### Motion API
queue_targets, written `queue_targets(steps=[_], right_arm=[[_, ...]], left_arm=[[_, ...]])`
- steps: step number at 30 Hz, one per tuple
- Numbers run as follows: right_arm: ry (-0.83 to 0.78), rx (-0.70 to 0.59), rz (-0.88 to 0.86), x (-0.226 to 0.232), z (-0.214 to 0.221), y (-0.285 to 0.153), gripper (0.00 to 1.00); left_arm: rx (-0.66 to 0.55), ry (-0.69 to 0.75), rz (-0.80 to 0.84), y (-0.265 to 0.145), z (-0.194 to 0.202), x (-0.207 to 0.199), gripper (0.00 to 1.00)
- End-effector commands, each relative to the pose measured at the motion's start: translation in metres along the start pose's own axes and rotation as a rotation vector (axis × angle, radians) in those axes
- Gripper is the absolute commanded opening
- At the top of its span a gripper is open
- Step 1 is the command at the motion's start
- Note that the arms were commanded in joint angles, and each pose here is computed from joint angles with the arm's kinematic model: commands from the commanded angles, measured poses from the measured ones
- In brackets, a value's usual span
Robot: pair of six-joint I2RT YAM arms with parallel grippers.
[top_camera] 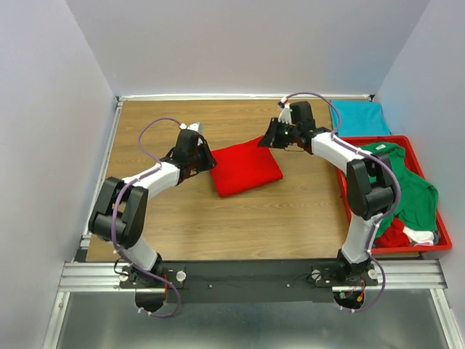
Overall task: Fold and stack the t-shirts
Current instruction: Fold the tshirt
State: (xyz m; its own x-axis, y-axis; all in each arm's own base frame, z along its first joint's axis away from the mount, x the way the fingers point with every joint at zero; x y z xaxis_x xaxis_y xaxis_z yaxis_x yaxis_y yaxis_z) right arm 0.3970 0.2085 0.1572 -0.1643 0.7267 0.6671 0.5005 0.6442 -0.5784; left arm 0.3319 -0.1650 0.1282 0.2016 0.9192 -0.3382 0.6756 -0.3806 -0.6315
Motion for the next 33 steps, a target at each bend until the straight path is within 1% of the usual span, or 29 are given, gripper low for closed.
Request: queue_targets(steps=[1, 2, 3, 4, 5, 6, 7, 9, 10, 11, 14, 16, 18, 19, 20, 21, 22, 23, 24, 25, 26, 27, 28, 29, 30, 31, 32, 33], right_arm=[[0.076, -0.047, -0.294, 0.01, -0.03, 0.01, 0.25], [0.108, -0.044, -0.315, 0.004, -0.03, 0.023, 0.27], [0.108, -0.062, -0.342, 0.008, -0.037, 0.021, 0.28], [0.135, -0.043, -0.364, -0.001, -0.037, 0.031, 0.29], [0.161, -0.038, -0.381, -0.008, -0.039, 0.038, 0.31], [0.218, -0.022, -0.394, -0.02, -0.036, 0.052, 0.32], [0.241, -0.021, -0.397, -0.03, -0.039, 0.059, 0.32], [0.29, -0.027, -0.386, -0.047, -0.037, 0.071, 0.33], [0.314, -0.018, -0.365, -0.063, -0.03, 0.082, 0.33], [0.322, -0.017, -0.356, -0.069, -0.029, 0.086, 0.33], [0.351, -0.011, -0.325, -0.089, -0.022, 0.096, 0.33], [0.361, -0.01, -0.315, -0.093, -0.02, 0.096, 0.33], [0.341, -0.027, -0.326, -0.085, -0.027, 0.085, 0.35], [0.335, -0.03, -0.329, -0.08, -0.027, 0.079, 0.36], [0.328, -0.035, -0.335, -0.075, -0.028, 0.073, 0.36], [0.292, -0.064, -0.363, -0.057, -0.039, 0.056, 0.39], [0.296, -0.054, -0.363, -0.055, -0.033, 0.048, 0.4], [0.289, -0.056, -0.37, -0.049, -0.032, 0.04, 0.4], [0.255, -0.075, -0.401, -0.031, -0.037, 0.021, 0.43], [0.25, -0.066, -0.408, -0.027, -0.032, 0.014, 0.43], [0.263, -0.026, -0.412, -0.03, -0.014, 0.006, 0.44], [0.253, -0.021, -0.428, -0.027, -0.006, -0.002, 0.46], [0.231, -0.023, -0.46, -0.016, -0.003, -0.016, 0.47], [0.255, 0.032, -0.473, -0.022, 0.019, -0.021, 0.47], [0.24, 0.051, -0.503, -0.014, 0.027, -0.032, 0.47], [0.265, 0.079, -0.492, -0.02, 0.045, -0.034, 0.47], [0.241, 0.068, -0.507, -0.014, 0.043, -0.038, 0.47], [0.247, 0.081, -0.489, -0.021, 0.057, -0.04, 0.47]], left_arm=[[-0.127, -0.078, 0.149, 0.016, -0.037, -0.007, 0.32], [-0.121, -0.09, 0.152, 0.027, -0.038, -0.004, 0.32], [-0.102, -0.108, 0.146, 0.032, -0.034, 0.002, 0.32], [-0.125, -0.131, 0.142, 0.037, -0.042, 0.01, 0.31], [-0.107, -0.147, 0.143, 0.046, -0.037, 0.016, 0.3], [-0.118, -0.152, 0.151, 0.051, -0.042, 0.018, 0.3], [-0.11, -0.157, 0.148, 0.056, -0.042, 0.022, 0.29], [-0.074, -0.17, 0.132, 0.071, -0.035, 0.03, 0.29], [-0.062, -0.179, 0.134, 0.075, -0.032, 0.032, 0.28], [-0.055, -0.187, 0.129, 0.077, -0.029, 0.035, 0.28], [-0.048, -0.221, 0.102, 0.084, -0.025, 0.052, 0.28], [-0.062, -0.229, 0.096, 0.086, -0.033, 0.058, 0.28], [-0.056, -0.222, 0.097, 0.088, -0.037, 0.061, 0.28], [-0.077, -0.207, 0.105, 0.087, -0.049, 0.059, 0.29], [-0.09, -0.184, 0.105, 0.084, -0.057, 0.057, 0.32], [-0.103, -0.172, 0.106, 0.079, -0.065, 0.055, 0.33], [-0.112, -0.16, 0.114, 0.073, -0.071, 0.052, 0.34], [-0.123, -0.152, 0.13, 0.065, -0.074, 0.046, 0.38], [-0.149, -0.14, 0.143, 0.048, -0.078, 0.039, 0.4], [-0.161, -0.134, 0.153, 0.037, -0.078, 0.033, 0.41], [-0.211, -0.113, 0.176, 0.014, -0.087, 0.017, 0.43], [-0.219, -0.104, 0.19, 0.005, -0.082, 0.01, 0.43], [-0.196, -0.105, 0.199, -0.001, -0.06, 0.008, 0.43], [-0.179, -0.096, 0.237, -0.014, -0.04, -0.005, 0.43], [-0.165, -0.103, 0.252, -0.019, -0.028, -0.011, 0.42], [-0.151, -0.084, 0.298, -0.027, -0.017, -0.026, 0.38], [-0.124, -0.1, 0.288, -0.025, -0.002, -0.021, 0.36], [-0.088, -0.097, 0.301, -0.027, 0.02, -0.025, 0.35]])
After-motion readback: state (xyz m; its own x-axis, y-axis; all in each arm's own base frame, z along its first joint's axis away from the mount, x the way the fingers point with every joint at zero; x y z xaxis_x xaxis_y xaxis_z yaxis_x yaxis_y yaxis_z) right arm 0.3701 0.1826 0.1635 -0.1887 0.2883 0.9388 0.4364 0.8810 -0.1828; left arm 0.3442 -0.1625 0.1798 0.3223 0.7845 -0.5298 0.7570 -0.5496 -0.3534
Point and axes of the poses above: each gripper's point midway between its finger pads, its own y axis out along the fingers, its own x axis along the line the jaws close on, z = x × y, the point moved 7 cm from there along -y, back along the fingers, and after that the axes turned 11 degrees about y, right-handed, at the moved point
